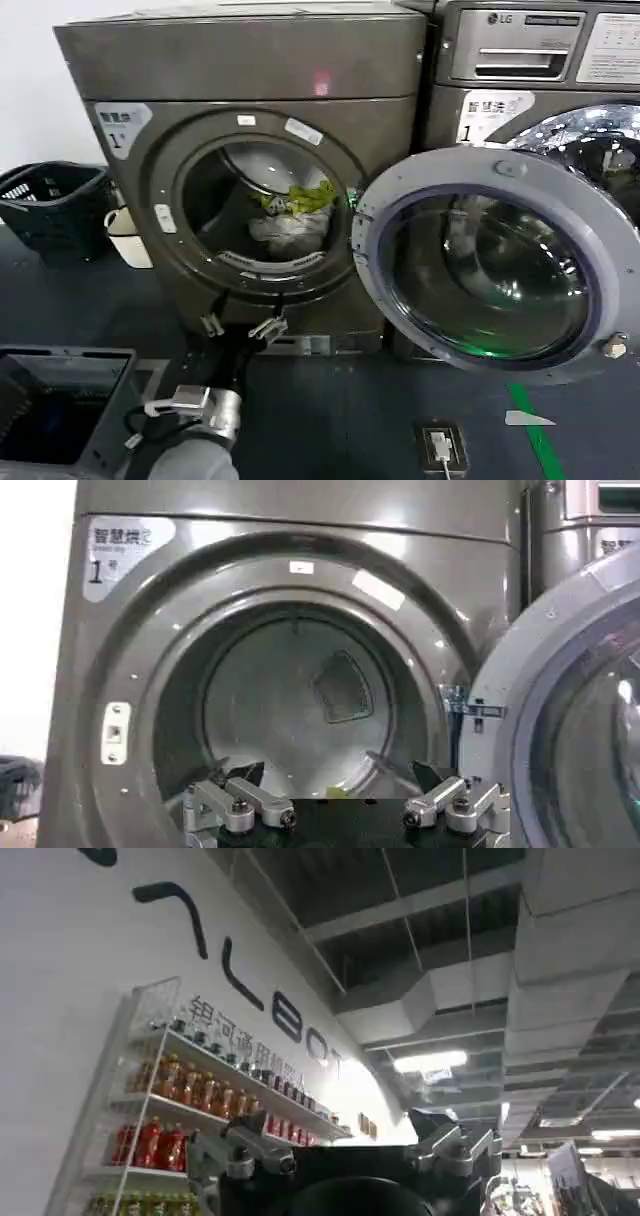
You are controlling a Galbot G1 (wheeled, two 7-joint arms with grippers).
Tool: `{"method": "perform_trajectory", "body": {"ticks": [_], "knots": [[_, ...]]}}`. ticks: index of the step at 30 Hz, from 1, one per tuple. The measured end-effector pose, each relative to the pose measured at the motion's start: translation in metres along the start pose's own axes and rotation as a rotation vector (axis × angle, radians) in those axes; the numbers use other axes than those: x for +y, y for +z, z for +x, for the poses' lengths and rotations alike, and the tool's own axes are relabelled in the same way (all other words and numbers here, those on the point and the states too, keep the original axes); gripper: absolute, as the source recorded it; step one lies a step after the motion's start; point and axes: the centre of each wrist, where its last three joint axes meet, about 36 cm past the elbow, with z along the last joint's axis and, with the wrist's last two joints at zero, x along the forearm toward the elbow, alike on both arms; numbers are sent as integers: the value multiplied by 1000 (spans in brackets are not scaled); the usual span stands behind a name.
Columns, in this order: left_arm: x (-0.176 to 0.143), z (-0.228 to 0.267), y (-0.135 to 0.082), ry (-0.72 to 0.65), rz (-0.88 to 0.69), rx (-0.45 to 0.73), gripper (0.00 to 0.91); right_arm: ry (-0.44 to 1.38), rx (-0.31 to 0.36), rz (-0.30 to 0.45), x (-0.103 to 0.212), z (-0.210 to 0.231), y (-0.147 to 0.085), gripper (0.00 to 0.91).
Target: Grasp the clothes from the dryer.
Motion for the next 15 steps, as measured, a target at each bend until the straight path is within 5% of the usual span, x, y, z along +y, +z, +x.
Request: {"method": "perform_trajectory", "body": {"ticks": [15], "knots": [[-1, -1, 1, -2, 2, 3, 907, -44, -55, -2, 4, 4, 8, 907]]}}
